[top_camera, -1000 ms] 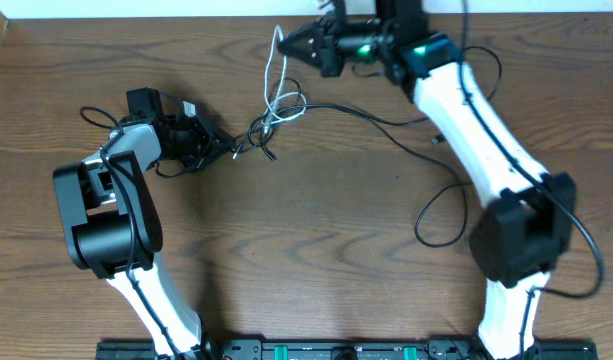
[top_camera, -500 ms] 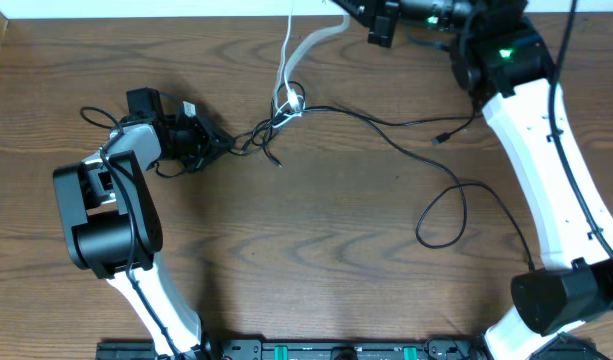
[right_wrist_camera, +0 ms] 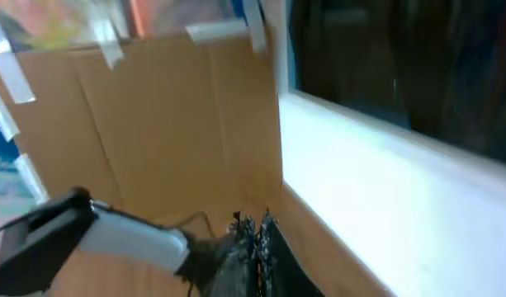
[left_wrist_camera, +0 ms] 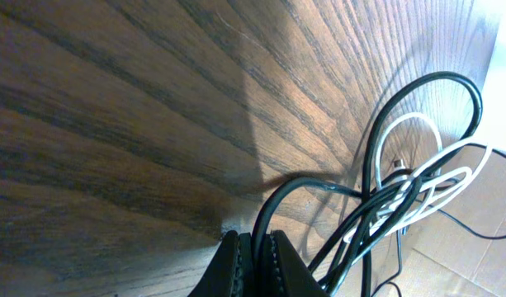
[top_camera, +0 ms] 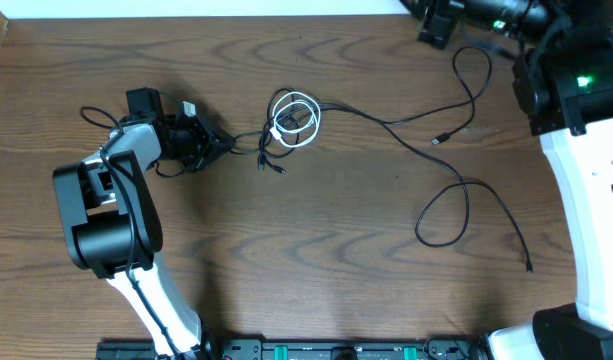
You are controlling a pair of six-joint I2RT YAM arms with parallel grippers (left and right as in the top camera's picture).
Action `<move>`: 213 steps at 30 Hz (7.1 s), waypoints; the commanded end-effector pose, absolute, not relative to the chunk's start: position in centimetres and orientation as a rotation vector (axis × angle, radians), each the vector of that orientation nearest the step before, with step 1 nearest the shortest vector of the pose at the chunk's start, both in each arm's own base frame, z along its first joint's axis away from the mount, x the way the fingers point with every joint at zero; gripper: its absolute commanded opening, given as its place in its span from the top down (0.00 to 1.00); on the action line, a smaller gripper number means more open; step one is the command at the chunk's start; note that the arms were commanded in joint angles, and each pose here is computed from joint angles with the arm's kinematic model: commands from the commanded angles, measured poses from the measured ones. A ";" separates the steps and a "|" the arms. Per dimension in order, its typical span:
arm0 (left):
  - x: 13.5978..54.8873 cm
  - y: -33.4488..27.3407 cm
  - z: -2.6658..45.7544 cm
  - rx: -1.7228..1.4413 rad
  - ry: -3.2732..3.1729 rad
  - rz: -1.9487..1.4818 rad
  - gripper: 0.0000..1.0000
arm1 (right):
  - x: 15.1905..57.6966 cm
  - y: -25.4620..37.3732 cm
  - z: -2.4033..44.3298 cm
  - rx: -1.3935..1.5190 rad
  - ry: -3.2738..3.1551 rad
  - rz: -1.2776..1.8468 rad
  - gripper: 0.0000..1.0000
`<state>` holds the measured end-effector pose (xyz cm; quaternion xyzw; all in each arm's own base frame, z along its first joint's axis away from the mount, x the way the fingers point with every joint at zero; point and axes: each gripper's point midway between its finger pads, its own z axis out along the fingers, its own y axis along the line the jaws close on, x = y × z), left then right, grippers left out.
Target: Untangle cables
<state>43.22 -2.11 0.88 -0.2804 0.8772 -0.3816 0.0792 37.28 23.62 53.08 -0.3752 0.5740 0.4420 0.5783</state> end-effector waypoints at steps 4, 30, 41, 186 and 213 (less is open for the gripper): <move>43.1 -2.1 0.3 -0.837 2.636 -1.147 0.92 | 43.9 24.0 39.8 -0.586 1.915 0.978 0.87; 43.2 -2.1 0.3 -0.833 2.633 -1.147 0.92 | 45.2 32.3 6.4 -0.159 2.832 0.920 0.54; 43.2 -2.1 0.3 -0.833 2.633 -1.147 0.92 | 45.0 32.8 4.4 0.043 2.884 0.815 0.59; 43.2 -2.1 0.3 -0.833 2.633 -1.147 0.92 | 39.0 33.1 3.5 -0.799 2.815 0.733 0.68; 43.2 -2.1 0.3 -0.833 2.633 -1.147 0.92 | 44.8 40.6 4.4 -0.160 2.697 1.056 0.42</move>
